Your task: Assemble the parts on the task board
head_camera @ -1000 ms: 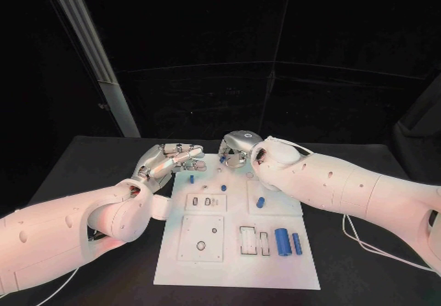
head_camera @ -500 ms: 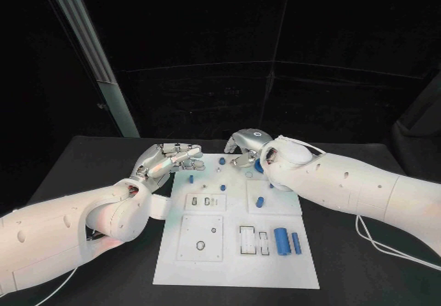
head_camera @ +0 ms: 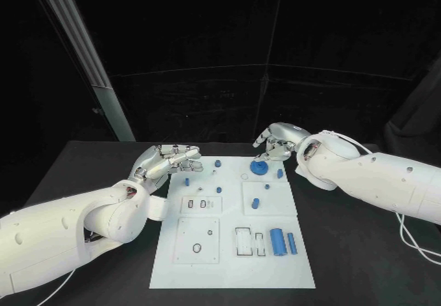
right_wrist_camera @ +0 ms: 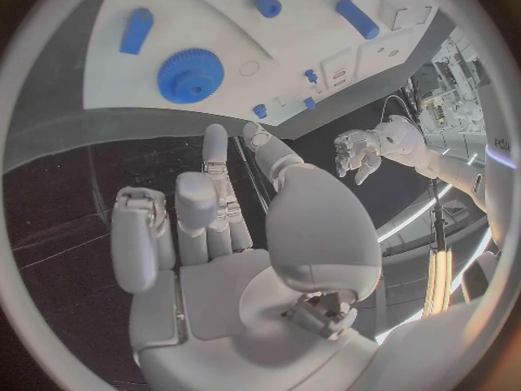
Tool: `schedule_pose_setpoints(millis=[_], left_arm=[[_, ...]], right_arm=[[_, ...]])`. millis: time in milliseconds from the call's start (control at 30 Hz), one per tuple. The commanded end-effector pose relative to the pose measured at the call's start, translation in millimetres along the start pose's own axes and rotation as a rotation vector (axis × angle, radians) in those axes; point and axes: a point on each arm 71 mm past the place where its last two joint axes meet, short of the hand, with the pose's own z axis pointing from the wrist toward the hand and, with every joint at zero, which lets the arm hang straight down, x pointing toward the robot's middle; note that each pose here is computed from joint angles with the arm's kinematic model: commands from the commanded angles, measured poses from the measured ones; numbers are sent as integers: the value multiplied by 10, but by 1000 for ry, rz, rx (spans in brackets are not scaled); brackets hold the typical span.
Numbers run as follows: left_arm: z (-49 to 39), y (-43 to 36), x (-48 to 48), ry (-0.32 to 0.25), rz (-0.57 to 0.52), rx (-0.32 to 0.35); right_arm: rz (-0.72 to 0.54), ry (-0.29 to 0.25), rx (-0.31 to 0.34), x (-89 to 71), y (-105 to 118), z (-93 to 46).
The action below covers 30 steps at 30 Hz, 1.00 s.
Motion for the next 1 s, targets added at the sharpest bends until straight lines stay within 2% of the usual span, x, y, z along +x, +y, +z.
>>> schedule_pose_setpoints(millis=[33,367,1000], left_arm=[[9,-10,10,12,-11,5],[25,1,22,16,-13,3],[36,10,33,21,-16,1]], right_arm=[[49,94,83,29,-104,-38],[-2,177,122,93,-157,7],[-73,197,122,169,-90,148]])
